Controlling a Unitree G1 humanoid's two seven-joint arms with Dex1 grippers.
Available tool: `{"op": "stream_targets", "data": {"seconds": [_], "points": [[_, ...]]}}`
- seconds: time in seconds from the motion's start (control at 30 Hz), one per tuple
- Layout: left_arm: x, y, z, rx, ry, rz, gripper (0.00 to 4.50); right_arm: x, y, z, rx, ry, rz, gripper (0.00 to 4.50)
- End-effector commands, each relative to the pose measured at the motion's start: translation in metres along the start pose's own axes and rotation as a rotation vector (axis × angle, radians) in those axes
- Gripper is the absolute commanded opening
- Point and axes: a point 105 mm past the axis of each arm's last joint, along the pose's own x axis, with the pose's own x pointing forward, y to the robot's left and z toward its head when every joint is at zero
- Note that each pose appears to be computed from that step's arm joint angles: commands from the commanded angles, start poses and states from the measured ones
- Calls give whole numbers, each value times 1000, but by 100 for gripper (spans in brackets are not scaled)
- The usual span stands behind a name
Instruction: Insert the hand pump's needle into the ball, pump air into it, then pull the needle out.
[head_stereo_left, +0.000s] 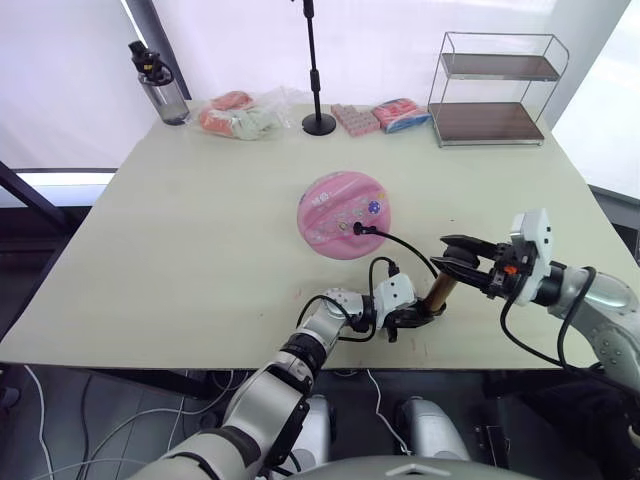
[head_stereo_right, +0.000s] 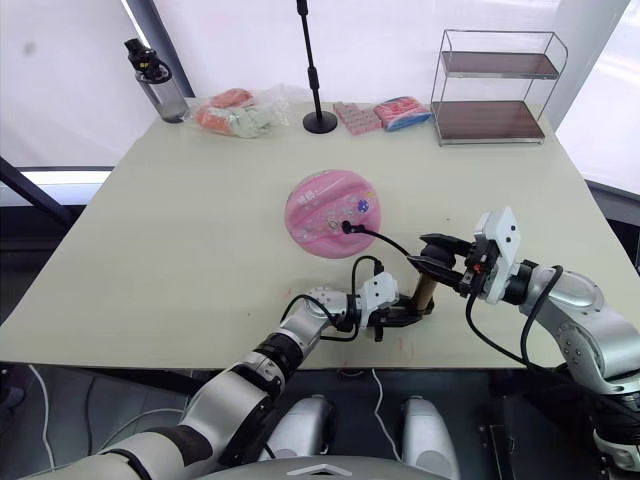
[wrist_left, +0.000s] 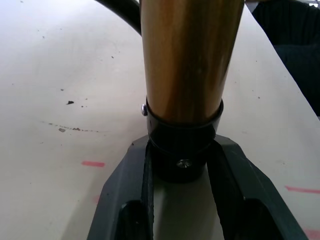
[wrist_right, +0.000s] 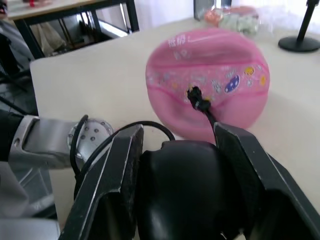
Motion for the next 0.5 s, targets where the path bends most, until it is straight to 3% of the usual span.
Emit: {"op": "stream_targets", "data": {"seconds": [0.03,0.27,0.5], "points": [[-4,-16,-31,-82,93,-40,107,-7,-1,-48,92,161,-38,183],[-5,-15,-32,-83,96,-40,107,-11,-9,40,-32,-29,-11,183],[-3,-18,-32,-83,96,-48,107,-32,-5,109,-100,-93,24,183]]}}
